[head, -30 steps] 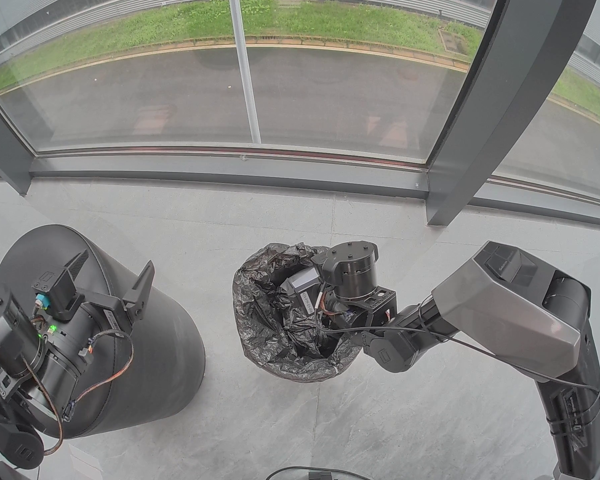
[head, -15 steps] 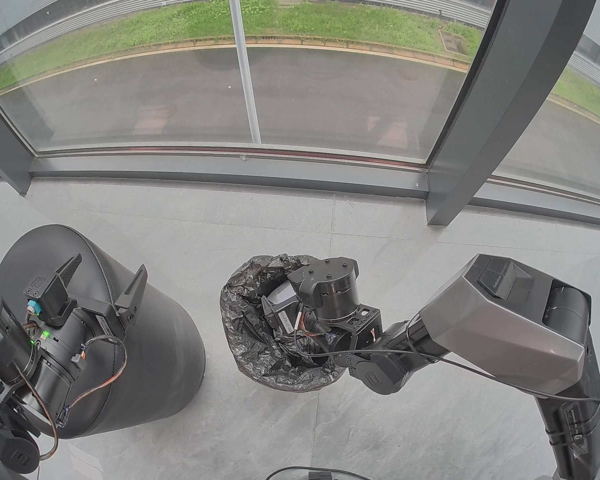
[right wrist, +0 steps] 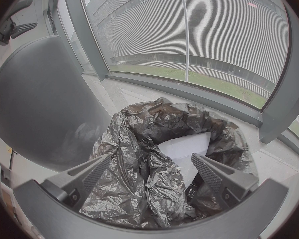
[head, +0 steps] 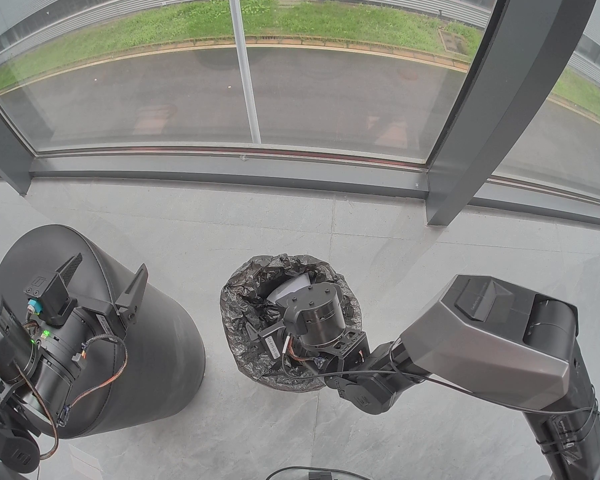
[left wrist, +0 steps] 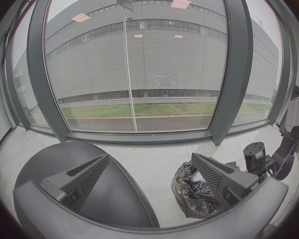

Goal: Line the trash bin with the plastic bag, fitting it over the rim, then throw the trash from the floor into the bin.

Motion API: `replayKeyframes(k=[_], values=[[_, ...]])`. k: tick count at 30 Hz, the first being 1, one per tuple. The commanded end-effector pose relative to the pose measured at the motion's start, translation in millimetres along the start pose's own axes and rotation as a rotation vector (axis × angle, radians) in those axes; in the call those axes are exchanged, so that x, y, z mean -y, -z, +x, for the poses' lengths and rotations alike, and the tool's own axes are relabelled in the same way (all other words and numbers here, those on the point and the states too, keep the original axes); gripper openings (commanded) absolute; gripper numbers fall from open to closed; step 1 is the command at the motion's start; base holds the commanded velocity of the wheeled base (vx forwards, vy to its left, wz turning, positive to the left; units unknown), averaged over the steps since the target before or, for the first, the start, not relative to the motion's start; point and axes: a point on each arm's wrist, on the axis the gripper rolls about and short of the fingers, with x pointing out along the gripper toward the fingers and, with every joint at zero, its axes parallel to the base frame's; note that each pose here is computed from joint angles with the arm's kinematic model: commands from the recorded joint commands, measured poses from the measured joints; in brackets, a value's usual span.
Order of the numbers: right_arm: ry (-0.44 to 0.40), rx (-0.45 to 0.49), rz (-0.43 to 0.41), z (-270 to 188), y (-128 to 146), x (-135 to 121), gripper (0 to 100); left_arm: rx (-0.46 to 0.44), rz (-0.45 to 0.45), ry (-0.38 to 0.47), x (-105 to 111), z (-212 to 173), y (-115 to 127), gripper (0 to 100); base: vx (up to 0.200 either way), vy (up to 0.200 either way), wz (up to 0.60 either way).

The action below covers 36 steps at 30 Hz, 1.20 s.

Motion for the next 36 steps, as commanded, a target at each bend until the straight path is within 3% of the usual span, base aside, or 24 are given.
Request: replayKeyframes(k=[1,10,20,26,28,29,36], values=[[0.019,-0.023,0.001,28,25,6,100,-0.005,0.002,0.0,0,1,1,100,0.0,0.0,0.0],[0.054,-0.055,0.002,62,59,21,100,-0.004,0.001,0.0,0,1,1,100,0.0,0.0,0.0],[0.057,-0.01,0.017,66,47,28,100,-0.002,-0.001,0.003,0,0,0,100,0.0,0.0,0.0],[0.063,0.074,0.035,41,-7,33,100,0.005,-0.008,0.002,0,-1,-1,100,0.0,0.0,0.0],[0.063,0.076,0.035,40,-8,33,100,0.008,-0.009,0.001,0,-1,-2,100,0.0,0.0,0.0],[0.064,0.093,0.038,21,-30,39,100,0.009,-0.009,0.001,0,-1,-2,100,0.0,0.0,0.0],[0.053,0.126,0.046,-48,-75,56,100,0.026,-0.008,-0.011,-1,3,-6,100,0.0,0.0,0.0]])
